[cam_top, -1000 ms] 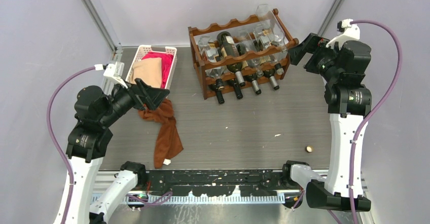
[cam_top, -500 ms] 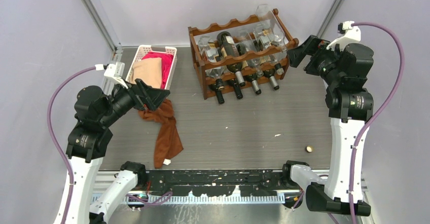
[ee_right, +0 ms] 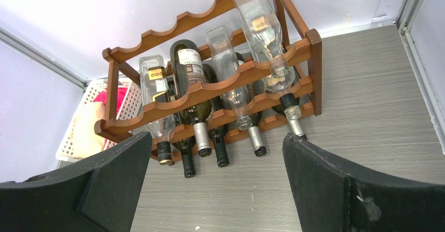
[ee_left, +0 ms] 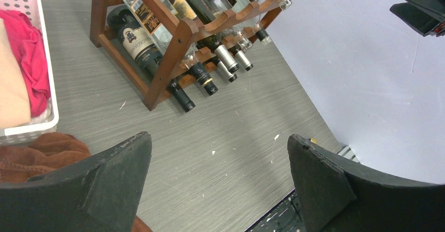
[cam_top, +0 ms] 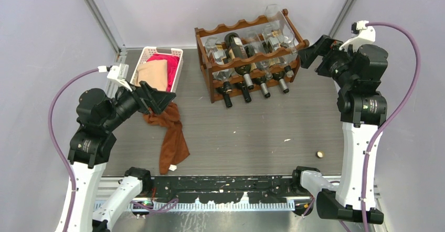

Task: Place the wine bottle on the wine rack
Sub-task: Reset both arms

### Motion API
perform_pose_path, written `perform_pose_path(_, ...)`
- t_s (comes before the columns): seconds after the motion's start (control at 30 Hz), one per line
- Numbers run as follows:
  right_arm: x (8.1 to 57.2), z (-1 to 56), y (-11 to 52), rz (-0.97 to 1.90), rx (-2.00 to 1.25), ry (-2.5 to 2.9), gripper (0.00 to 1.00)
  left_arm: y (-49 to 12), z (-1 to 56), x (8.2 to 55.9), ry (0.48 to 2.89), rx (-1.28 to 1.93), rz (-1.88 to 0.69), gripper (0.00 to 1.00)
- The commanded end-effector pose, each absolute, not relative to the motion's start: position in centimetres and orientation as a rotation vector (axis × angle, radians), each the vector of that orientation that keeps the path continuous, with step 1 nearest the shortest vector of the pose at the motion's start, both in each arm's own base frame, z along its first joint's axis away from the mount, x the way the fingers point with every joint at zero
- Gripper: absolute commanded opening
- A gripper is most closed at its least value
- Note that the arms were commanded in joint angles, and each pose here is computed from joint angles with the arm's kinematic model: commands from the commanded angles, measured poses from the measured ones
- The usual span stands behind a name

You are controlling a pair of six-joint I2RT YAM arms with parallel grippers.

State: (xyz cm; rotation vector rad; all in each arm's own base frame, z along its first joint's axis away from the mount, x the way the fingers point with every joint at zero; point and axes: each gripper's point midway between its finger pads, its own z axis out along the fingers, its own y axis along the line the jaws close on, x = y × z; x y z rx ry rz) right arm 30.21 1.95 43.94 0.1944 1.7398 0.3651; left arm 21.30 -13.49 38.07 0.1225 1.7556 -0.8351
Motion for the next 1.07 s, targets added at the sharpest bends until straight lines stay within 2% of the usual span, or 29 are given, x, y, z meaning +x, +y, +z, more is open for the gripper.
perform_pose_path(0.0, 29.8, 47.9, 1.7, 0.347, 0.167, 1.614, 1.00, -13.7, 41.4, 20.9, 1.648, 0.180, -0.838, 1.00)
perform_pose_path(1.03, 30.1, 47.7, 0.3, 0.224, 0.138, 1.612, 1.00, -14.0, 42.6, 21.6, 1.626, 0.188, -0.849, 1.00)
